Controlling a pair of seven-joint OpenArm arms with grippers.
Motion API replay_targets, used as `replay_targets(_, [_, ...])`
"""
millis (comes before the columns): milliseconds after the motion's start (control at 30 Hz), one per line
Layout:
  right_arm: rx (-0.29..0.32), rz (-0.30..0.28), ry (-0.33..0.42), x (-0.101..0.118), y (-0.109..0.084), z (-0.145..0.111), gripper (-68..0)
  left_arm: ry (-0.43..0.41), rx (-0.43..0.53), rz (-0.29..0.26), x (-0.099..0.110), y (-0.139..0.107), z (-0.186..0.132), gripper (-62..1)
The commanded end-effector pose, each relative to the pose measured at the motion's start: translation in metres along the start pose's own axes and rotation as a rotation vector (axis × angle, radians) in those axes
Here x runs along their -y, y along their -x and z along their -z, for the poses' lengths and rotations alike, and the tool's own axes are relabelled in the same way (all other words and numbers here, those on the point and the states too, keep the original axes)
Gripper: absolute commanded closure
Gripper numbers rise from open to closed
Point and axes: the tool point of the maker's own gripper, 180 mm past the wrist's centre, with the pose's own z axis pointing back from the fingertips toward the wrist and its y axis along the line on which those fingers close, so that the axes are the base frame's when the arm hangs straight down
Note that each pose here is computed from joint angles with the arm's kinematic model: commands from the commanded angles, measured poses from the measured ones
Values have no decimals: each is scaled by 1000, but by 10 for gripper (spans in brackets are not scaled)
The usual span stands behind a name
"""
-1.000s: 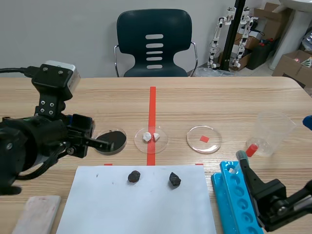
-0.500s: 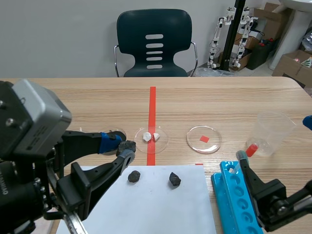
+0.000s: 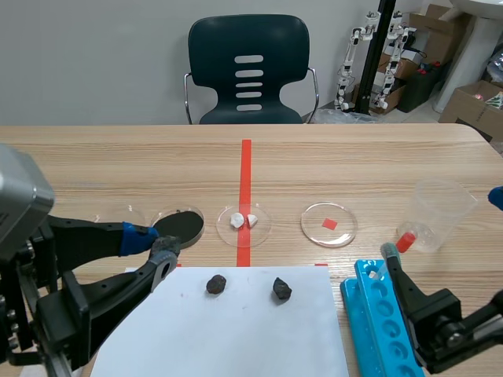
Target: Pick up the left mineral with the left hand
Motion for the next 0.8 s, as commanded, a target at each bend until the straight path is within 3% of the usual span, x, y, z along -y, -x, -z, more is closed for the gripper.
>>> replay_targets(0, [32,0,9,3,-10,1,-679,-1,33,-16,2,-8,0,-113])
replay_targets(767, [32,0,9,3,-10,1,-679,-1,26,-15,2,-6,0,-113])
